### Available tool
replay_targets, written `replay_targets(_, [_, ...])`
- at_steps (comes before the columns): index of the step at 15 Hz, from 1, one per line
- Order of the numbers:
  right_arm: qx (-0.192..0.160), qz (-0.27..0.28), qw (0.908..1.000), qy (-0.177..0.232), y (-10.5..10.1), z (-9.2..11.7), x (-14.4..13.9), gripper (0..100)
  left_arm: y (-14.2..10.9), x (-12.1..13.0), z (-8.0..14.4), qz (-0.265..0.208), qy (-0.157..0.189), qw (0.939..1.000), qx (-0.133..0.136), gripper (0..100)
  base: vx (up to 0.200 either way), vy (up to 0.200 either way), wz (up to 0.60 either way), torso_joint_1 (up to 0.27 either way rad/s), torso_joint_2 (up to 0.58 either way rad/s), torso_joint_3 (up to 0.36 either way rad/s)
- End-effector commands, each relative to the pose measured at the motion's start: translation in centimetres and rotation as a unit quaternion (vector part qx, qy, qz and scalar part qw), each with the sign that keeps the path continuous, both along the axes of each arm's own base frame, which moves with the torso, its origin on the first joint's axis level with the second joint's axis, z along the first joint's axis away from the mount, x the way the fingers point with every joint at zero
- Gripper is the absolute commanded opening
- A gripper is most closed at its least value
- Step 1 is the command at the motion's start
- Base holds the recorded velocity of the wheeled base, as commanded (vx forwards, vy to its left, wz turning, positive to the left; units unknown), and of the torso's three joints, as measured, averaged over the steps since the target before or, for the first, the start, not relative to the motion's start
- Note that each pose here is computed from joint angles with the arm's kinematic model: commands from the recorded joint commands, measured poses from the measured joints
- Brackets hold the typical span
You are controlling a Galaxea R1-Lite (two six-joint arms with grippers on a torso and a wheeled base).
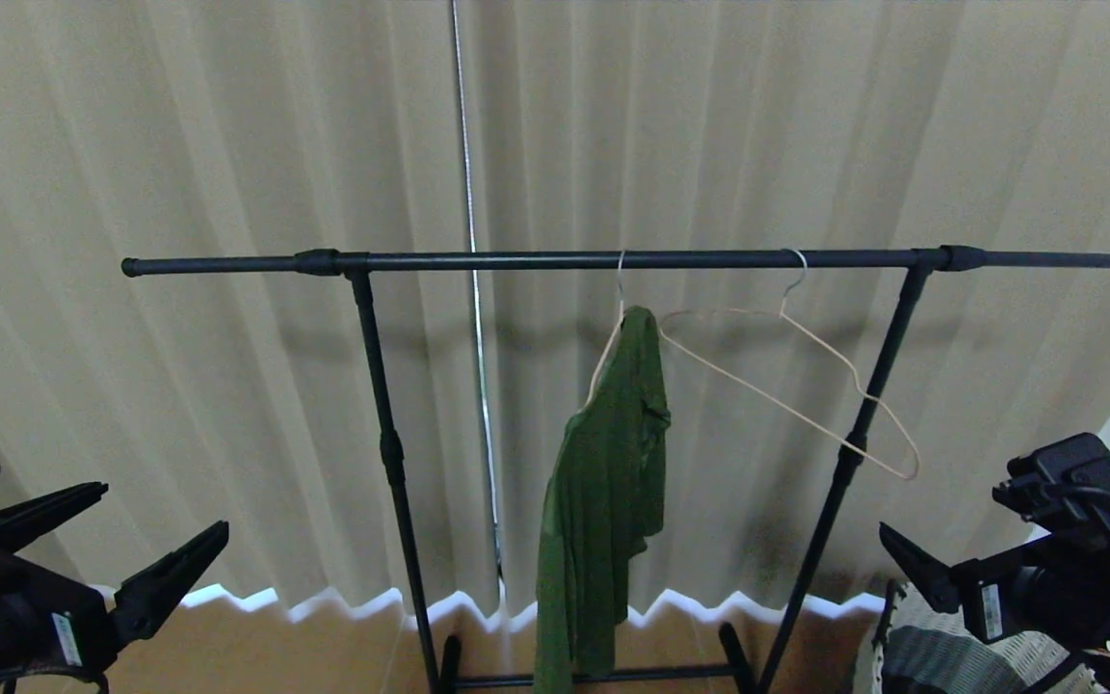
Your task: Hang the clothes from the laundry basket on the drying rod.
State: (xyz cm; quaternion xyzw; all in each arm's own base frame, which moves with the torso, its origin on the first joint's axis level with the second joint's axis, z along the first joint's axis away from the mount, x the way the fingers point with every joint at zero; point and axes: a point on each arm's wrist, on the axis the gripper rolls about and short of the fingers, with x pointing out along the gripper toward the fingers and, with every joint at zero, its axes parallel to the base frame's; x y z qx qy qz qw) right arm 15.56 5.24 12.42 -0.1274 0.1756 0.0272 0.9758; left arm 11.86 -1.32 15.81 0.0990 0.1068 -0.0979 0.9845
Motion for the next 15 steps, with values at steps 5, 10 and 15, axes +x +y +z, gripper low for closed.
replay_targets(5, [-0.005, 0.001, 1.0, 0.008, 0.02, -0.31, 0.02, 100, 0.01, -0.07, -0.15, 0.0, 0.003, 1.0, 0.0, 100, 0.0, 0.0, 0.0, 0.0, 0.0, 0.0])
replay_targets(10, [-0.006, 0.0, 0.9999, 0.01, 0.03, -0.42, 0.04, 100, 0.01, -0.25, -0.22, -0.001, 0.002, 1.0, 0.001, 100, 0.0, 0.0, 0.0, 0.0, 0.0, 0.0])
replay_targets(15, [-0.007, 0.001, 0.9999, 0.015, 0.0, -0.6, -0.05, 100, 0.03, -0.66, -0.19, -0.003, -0.006, 1.0, 0.004, 100, 0.0, 0.0, 0.0, -0.021, 0.05, 0.027])
